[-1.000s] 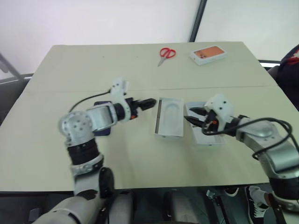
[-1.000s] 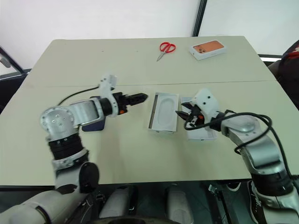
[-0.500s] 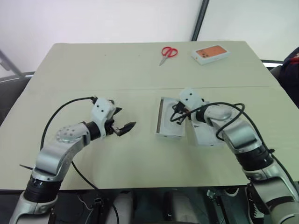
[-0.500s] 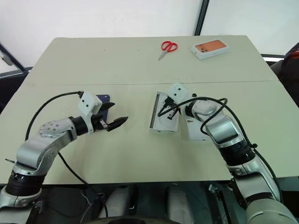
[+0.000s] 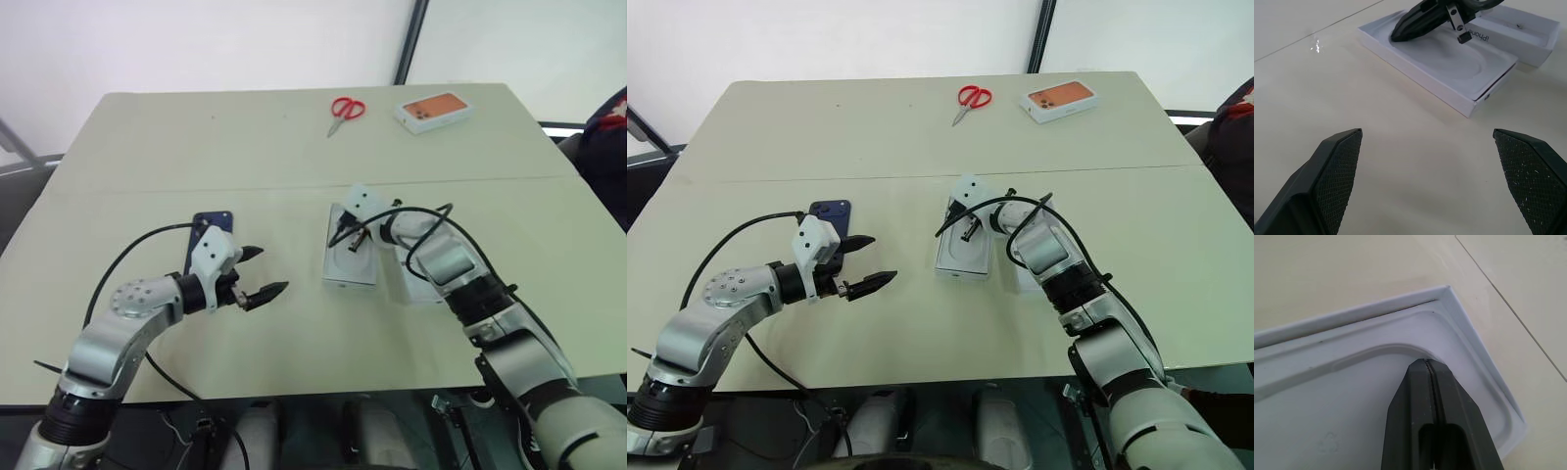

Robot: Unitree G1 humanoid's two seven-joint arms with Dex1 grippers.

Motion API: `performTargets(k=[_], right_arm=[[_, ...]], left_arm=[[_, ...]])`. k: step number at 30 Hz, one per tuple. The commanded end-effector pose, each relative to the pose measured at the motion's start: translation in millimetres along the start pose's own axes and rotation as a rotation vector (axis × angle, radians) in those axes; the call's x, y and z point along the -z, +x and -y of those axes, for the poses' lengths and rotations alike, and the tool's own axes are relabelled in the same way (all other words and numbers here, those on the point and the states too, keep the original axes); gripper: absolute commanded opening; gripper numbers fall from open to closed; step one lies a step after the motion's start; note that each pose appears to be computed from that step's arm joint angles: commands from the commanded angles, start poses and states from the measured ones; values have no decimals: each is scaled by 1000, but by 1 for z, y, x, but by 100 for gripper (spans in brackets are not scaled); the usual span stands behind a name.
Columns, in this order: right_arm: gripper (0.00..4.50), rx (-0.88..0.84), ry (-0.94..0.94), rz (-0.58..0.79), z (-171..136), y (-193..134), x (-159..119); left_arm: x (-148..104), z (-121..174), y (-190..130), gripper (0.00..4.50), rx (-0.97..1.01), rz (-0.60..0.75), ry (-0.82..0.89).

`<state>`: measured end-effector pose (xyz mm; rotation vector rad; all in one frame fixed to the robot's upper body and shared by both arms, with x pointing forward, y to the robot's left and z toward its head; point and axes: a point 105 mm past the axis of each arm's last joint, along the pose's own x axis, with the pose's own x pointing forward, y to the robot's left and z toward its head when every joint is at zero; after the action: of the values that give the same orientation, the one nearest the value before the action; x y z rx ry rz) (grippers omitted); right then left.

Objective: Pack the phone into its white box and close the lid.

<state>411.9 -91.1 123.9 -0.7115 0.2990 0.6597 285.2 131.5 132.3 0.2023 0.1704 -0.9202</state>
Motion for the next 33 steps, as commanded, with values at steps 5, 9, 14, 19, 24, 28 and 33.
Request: performTargets(k=[5,9,14,19,24,28,33], right_arm=[[3,21,8,62,6,0,-18],[3,20,-14,80,11,-14,-18],[3,-141,-101,103,-14,-48,-7],[3,-260,-121,65,-44,-61,10],[3,-280,-162,5,-53,-58,25],[3,-286,-171,19,-53,-59,22],[3,-285,-226,72,-48,-67,9]], left_arm=[[-11,4,1,450,-8,45,19],[-11,3,1,450,-13,47,18],[-9,0,0,450,-24,46,10],[-8,1,3,450,-17,44,4],[-9,3,6,450,-9,50,2],[-7,3,5,450,-12,49,-2],[-5,1,2,450,-31,41,-8]])
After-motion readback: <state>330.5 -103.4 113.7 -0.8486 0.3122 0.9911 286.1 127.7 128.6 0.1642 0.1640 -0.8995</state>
